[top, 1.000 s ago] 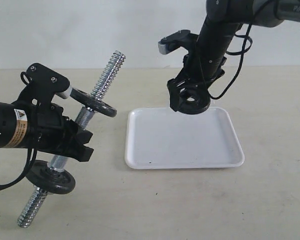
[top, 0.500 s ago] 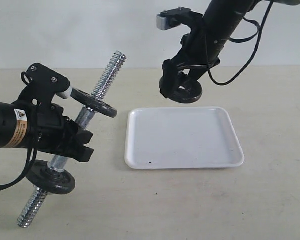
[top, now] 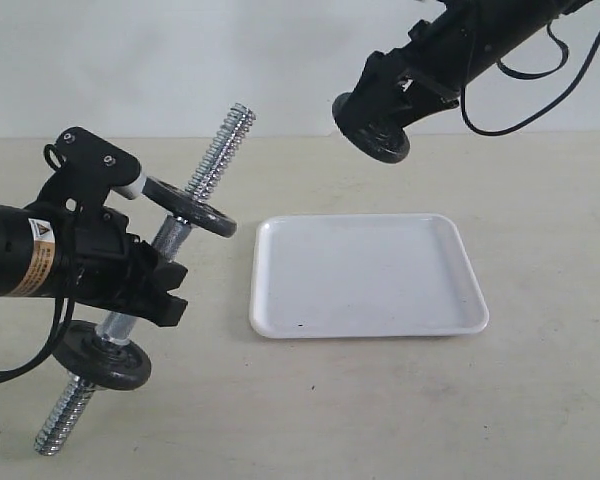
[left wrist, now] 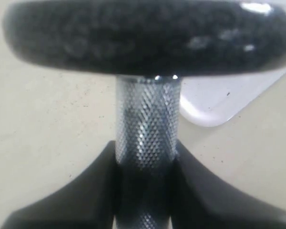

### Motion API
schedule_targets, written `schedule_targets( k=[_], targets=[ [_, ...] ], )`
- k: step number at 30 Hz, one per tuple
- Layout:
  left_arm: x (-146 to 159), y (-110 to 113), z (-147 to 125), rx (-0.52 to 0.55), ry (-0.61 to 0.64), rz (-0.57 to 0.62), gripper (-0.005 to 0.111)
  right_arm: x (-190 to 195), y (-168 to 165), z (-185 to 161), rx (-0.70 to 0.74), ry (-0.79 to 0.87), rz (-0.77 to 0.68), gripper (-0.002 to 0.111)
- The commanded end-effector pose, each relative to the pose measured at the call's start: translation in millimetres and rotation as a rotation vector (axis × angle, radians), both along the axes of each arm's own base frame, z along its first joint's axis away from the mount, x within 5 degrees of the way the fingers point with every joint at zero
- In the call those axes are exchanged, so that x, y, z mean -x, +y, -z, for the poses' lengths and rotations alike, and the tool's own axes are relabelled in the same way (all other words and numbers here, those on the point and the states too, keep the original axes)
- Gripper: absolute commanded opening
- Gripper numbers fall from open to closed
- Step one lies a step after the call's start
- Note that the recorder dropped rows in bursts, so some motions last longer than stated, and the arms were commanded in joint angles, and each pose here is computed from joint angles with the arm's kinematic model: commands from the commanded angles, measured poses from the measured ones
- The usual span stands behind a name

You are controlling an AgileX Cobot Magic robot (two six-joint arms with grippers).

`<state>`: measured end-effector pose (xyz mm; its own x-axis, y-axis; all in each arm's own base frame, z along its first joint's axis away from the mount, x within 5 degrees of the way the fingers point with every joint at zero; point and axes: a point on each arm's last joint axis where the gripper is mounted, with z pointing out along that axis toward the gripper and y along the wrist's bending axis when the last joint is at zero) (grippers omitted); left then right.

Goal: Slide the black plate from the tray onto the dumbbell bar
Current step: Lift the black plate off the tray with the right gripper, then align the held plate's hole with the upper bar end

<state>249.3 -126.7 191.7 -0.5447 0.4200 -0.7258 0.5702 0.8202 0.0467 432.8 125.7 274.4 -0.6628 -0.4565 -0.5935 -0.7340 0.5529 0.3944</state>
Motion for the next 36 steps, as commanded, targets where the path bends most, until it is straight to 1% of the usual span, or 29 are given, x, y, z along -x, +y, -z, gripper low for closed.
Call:
schedule_targets(
  k=[1, 7, 11, 14, 18, 27, 30, 36],
  targets=[
    [-3, -1, -27, 0.042, -0.088, -0.003, 0.004, 3, -1, -22, -0.077, -0.052, 0.004, 0.0],
    [-2, -3, -24, 0.029, -0.084, 0.041, 0.004, 3, 1, -23, -0.102, -0.053, 0.003, 0.0],
    [-3, -4, -20, -0.006, -0.09, 0.072, 0.004, 3, 3, -26, -0.146, -0.052, 0.004, 0.0],
    [-4, -4, -17, -0.041, -0.099, 0.102, 0.004, 3, 3, -27, -0.15, -0.052, 0.004, 0.0],
    [-6, -2, -17, -0.08, -0.122, 0.102, 0.004, 3, 4, -27, -0.156, -0.051, 0.005, 0.0],
    [-10, 4, -17, -0.124, -0.151, 0.046, 0.004, 3, 7, -30, -0.203, -0.035, 0.017, 0.0],
    [-12, 7, -18, -0.162, -0.173, 0.03, 0.004, 3, 7, -32, -0.223, -0.028, 0.023, 0.0],
    [-12, 8, -18, -0.208, -0.197, 0.059, 0.004, 3, 10, -34, -0.261, -0.005, 0.039, 0.0]
  ],
)
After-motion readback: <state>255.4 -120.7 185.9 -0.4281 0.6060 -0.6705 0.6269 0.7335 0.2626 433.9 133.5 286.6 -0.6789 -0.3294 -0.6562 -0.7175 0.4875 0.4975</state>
